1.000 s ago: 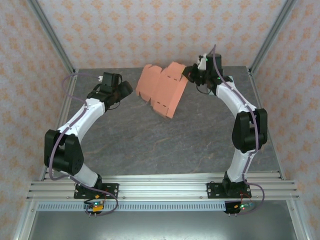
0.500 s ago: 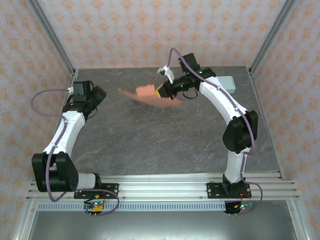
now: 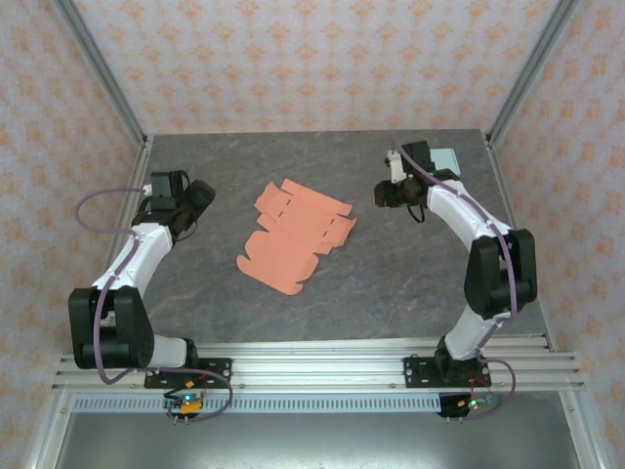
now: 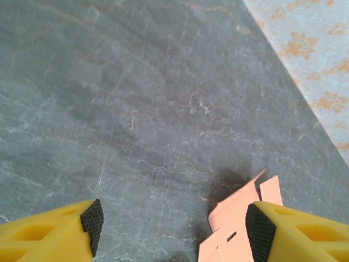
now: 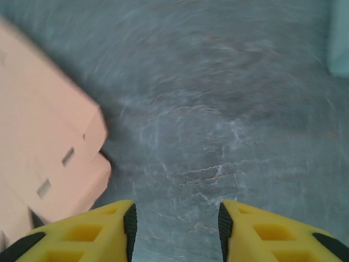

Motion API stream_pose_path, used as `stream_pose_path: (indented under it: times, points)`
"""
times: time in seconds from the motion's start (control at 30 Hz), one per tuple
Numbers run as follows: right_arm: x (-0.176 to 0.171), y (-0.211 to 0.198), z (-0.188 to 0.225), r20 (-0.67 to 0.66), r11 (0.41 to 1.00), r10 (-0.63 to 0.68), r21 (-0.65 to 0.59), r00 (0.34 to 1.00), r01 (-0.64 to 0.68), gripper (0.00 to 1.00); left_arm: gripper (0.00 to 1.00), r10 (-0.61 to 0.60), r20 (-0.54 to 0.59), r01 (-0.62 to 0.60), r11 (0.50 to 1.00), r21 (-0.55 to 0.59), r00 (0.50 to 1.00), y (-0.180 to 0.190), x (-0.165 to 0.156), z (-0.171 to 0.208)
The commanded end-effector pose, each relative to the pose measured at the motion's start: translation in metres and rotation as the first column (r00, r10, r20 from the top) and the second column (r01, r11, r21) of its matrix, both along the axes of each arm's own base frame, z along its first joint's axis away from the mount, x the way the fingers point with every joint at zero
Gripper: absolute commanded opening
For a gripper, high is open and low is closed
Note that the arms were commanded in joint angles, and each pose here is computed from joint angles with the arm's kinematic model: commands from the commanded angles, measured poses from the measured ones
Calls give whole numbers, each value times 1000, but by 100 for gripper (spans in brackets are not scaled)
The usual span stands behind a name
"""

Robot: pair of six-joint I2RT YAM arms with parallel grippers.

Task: Fold the paper box

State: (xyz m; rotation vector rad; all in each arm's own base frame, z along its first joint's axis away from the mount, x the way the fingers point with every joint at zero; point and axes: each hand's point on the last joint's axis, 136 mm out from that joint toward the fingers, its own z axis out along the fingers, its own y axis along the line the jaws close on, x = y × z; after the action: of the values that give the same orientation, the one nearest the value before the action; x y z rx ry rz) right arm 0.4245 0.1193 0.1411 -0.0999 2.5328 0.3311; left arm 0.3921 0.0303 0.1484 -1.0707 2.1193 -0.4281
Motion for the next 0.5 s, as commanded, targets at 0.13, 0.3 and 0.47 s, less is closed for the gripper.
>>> stream_pose_path:
  times: [0.13,0.3,0.47]
  points:
    - [-42,40,-27,-475,592,-480,445,737,672,47,73,-146,15,146,989,35,989,-30,19,6]
    - [-48,81,-34,-453,685,-439,390,776,615,60,73,-196,-58,197,980,-3,979,-44,28,-18]
    - [-32,91,-52,-457,764,-411,299,789,572,56,73,-239,-90,231,969,-87,967,-58,37,-42]
